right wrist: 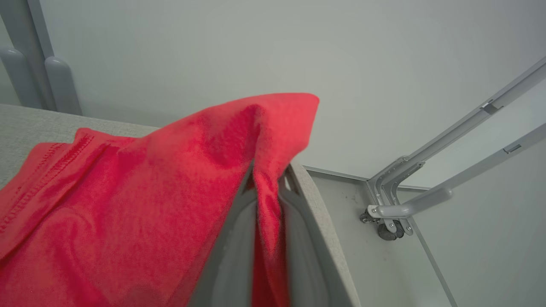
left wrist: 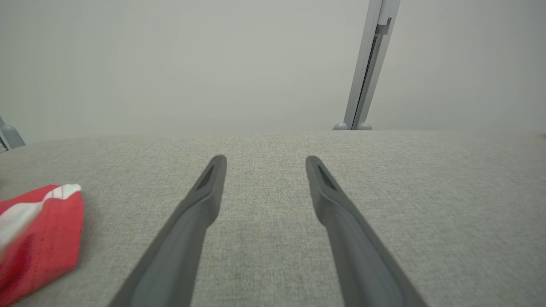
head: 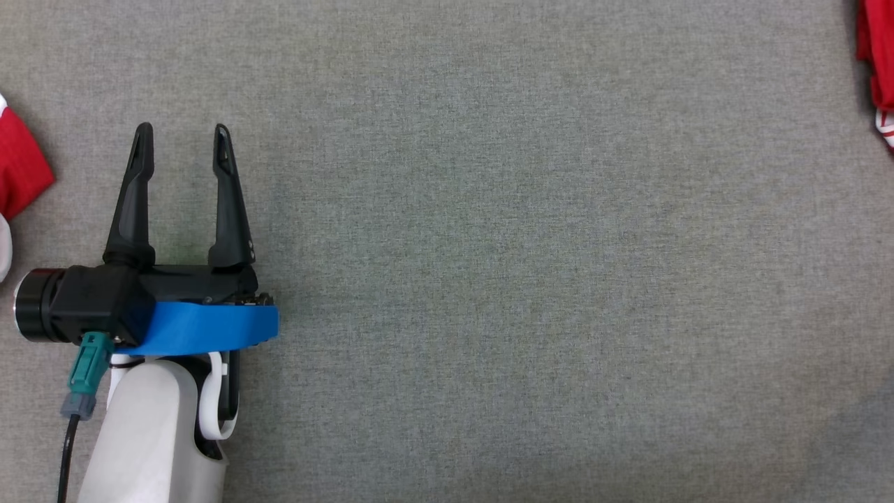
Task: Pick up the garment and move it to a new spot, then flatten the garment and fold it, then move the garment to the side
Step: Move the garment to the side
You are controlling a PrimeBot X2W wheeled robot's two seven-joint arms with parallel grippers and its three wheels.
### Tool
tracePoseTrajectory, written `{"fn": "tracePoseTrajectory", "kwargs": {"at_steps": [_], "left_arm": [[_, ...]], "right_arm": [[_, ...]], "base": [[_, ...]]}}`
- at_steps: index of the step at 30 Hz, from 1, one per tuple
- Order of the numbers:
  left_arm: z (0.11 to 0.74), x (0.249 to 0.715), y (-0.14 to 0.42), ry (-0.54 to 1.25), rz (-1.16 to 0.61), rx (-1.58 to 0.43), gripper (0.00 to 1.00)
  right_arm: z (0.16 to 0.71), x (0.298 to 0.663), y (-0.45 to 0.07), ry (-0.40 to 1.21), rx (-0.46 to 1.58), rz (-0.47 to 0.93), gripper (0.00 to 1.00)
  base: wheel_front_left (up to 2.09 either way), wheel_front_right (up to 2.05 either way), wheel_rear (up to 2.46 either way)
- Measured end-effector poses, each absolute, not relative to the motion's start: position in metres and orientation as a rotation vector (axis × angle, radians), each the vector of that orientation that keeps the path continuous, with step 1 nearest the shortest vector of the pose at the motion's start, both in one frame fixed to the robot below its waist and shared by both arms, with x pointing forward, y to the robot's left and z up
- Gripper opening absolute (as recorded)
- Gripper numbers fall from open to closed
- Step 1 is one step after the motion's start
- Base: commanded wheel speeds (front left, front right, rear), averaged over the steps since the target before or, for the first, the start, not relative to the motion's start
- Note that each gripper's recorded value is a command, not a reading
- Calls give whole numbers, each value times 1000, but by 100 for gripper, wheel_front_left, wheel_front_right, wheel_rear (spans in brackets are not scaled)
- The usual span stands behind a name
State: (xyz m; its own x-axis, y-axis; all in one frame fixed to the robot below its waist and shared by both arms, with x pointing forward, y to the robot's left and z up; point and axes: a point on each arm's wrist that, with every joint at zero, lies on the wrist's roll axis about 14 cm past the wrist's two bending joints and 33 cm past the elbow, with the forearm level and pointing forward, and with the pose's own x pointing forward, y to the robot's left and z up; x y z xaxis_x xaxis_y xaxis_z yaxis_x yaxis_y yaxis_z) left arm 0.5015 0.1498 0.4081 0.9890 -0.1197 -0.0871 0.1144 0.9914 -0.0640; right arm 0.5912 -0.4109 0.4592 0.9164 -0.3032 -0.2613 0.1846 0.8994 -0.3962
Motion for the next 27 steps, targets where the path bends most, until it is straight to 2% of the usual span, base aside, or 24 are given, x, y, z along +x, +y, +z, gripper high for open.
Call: {"fn": "tracePoseTrajectory", "kwargs": {"at_steps": [1, 2, 9, 14, 27], "left_arm": [[407, 501, 151, 93, -114, -57, 100], [407, 502, 151, 93, -113, -57, 100], [415, 500, 155, 78, -101, -53, 100], [425, 493, 159, 69, -87, -55, 100], [454, 451, 172, 46, -40, -68, 100]], "right_arm": [[458, 592, -412, 328, -374, -260, 36], [457, 592, -413, 333, -380, -263, 100], [464, 591, -413, 301, -390, -271, 100], [487, 592, -397, 199, -362, -250, 100], [520, 566, -280, 5, -243, -13, 100]], "base": [[0, 0, 0], [0, 0, 0], [0, 0, 0], [0, 0, 0], [0, 0, 0]]}}
